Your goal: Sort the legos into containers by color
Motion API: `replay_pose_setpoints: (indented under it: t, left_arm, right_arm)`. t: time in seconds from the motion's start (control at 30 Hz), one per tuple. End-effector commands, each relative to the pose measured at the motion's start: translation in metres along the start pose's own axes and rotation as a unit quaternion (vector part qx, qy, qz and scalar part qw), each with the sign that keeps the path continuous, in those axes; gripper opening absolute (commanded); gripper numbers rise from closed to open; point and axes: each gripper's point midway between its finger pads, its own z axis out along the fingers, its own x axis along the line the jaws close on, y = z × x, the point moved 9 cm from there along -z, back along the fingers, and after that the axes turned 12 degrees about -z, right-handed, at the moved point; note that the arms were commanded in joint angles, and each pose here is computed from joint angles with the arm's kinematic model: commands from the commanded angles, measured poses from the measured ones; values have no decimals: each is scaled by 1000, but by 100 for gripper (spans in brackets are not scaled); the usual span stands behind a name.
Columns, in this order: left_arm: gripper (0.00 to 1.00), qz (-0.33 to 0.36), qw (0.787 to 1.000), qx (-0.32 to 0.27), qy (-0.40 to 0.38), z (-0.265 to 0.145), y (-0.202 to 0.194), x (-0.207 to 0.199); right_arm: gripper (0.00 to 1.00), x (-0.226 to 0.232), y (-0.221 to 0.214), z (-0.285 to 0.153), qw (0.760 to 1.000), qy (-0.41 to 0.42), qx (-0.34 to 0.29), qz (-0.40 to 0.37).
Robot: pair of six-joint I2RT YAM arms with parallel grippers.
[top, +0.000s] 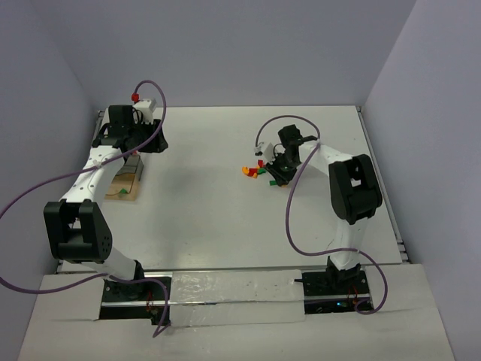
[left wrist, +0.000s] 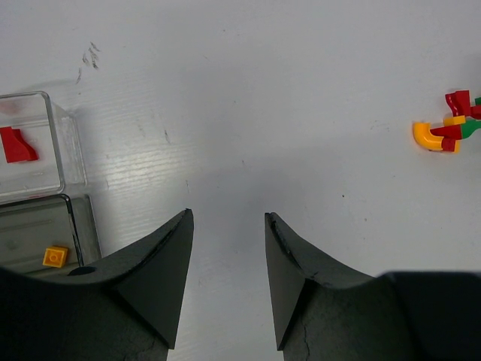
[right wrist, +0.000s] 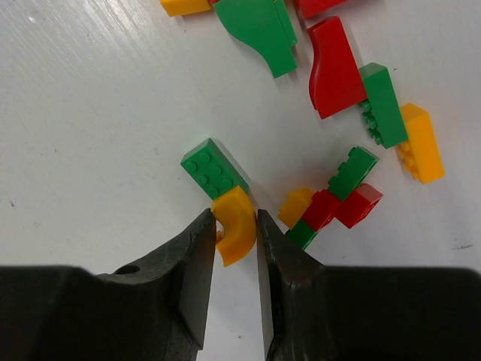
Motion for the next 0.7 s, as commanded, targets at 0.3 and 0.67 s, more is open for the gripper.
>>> replay_pose_setpoints:
  t: [0.3, 0.67]
  left_arm:
    - [52, -58, 986, 46, -149, -18, -6, -35]
    - [56, -136, 920, 206, -306, -10, -55, -77]
  right_arm:
    - [19, 15, 43, -63, 993, -17, -112, -41]
    - [14, 68, 117, -81, 972, 3, -198, -125]
